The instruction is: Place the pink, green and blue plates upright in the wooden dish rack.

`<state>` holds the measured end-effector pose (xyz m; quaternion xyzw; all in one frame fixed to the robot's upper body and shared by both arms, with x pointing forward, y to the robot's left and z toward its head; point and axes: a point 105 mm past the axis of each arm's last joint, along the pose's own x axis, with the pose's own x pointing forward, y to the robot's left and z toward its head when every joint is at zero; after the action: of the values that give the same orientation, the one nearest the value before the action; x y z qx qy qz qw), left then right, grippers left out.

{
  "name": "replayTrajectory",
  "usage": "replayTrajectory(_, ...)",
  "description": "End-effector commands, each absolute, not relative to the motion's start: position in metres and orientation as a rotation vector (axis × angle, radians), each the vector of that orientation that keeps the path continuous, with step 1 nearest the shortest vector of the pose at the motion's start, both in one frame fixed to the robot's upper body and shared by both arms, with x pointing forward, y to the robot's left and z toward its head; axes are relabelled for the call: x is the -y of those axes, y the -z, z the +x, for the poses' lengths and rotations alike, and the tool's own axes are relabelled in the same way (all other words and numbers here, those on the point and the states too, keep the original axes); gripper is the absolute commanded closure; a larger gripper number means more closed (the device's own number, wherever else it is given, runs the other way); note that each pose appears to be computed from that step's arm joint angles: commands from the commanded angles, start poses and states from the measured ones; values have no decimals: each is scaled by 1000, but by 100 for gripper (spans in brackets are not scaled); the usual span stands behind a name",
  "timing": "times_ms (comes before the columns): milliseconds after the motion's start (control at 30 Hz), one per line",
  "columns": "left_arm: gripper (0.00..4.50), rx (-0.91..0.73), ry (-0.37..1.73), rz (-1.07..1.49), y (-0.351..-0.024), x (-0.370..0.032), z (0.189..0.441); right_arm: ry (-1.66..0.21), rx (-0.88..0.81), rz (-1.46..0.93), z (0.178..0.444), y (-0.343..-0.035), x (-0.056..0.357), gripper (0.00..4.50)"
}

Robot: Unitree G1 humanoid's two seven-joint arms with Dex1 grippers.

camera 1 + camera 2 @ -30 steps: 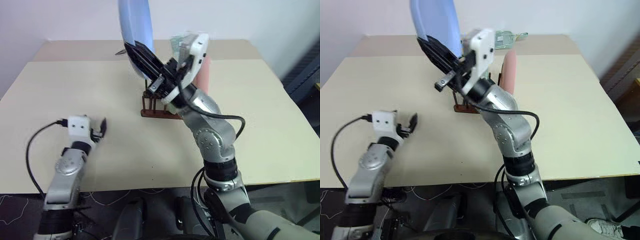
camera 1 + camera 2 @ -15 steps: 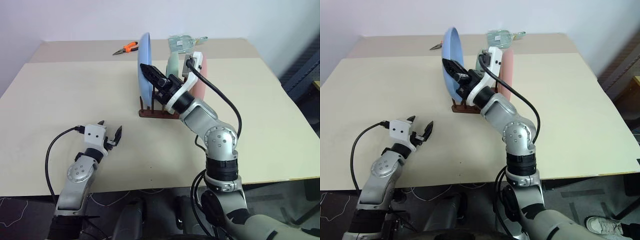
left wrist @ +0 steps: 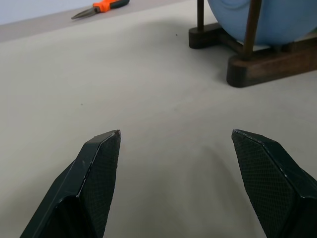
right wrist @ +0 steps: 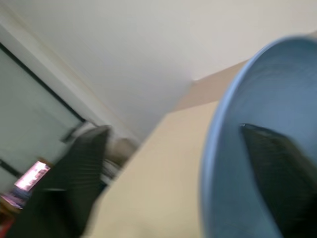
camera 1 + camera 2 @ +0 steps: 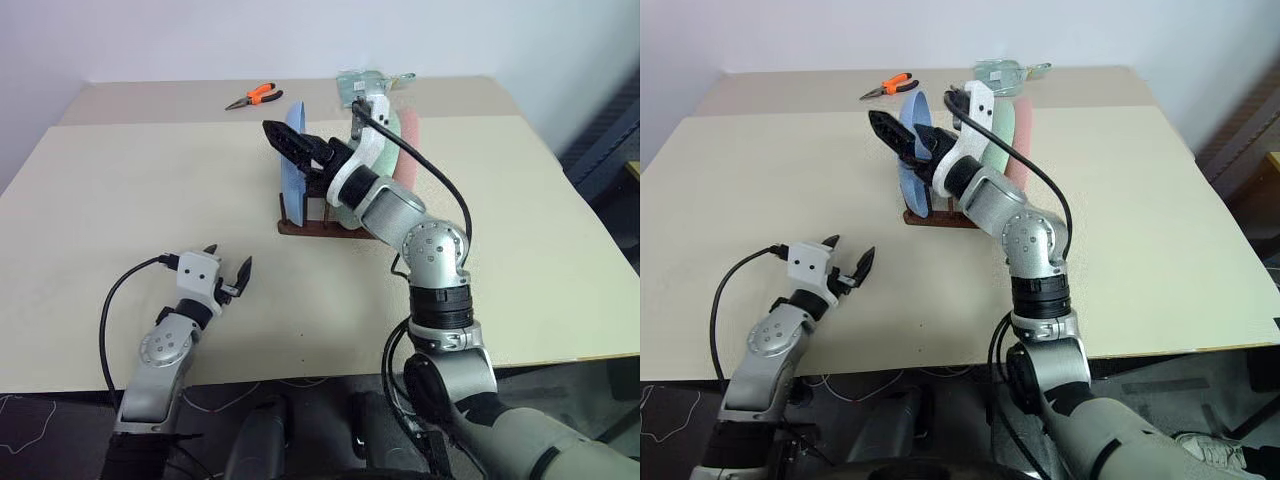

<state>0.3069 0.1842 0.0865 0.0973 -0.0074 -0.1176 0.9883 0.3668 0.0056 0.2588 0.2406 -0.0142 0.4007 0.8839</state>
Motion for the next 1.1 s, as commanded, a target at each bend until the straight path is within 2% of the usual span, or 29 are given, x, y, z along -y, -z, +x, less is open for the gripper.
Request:
replayTrajectory(33, 82, 74, 256, 200, -99, -177, 305, -882, 252, 313, 349, -304, -4, 9)
replayTrajectory(133, 82, 74, 261, 196, -99, -176, 305, -882, 332, 152, 341, -315, 7, 9)
replayTrajectory(300, 82, 81, 286, 200, -99, -170, 307, -807, 416, -165, 338, -312, 44, 9)
replayTrajectory(433, 82, 90, 334, 210, -101, -162, 308, -875, 429, -389, 313, -305, 76, 189)
replayTrajectory(533, 82, 95, 393, 208, -101, -153, 306, -868, 319, -546, 304, -283, 103, 341)
replayTrajectory(600, 82, 96, 495, 208, -102, -137, 302, -866, 222, -690, 294, -258, 120, 444)
replayTrajectory(700, 82, 92, 597, 169, -104, -120, 297, -856, 135, -723, 288, -237, 131, 448)
replayTrajectory(833, 82, 74, 690, 118, -107, -106, 292, -795, 68, -754, 300, -219, 138, 448)
replayTrajectory(1100, 82, 57, 685, 124, -104, -106, 290, -759, 52, -768, 317, -203, 131, 448)
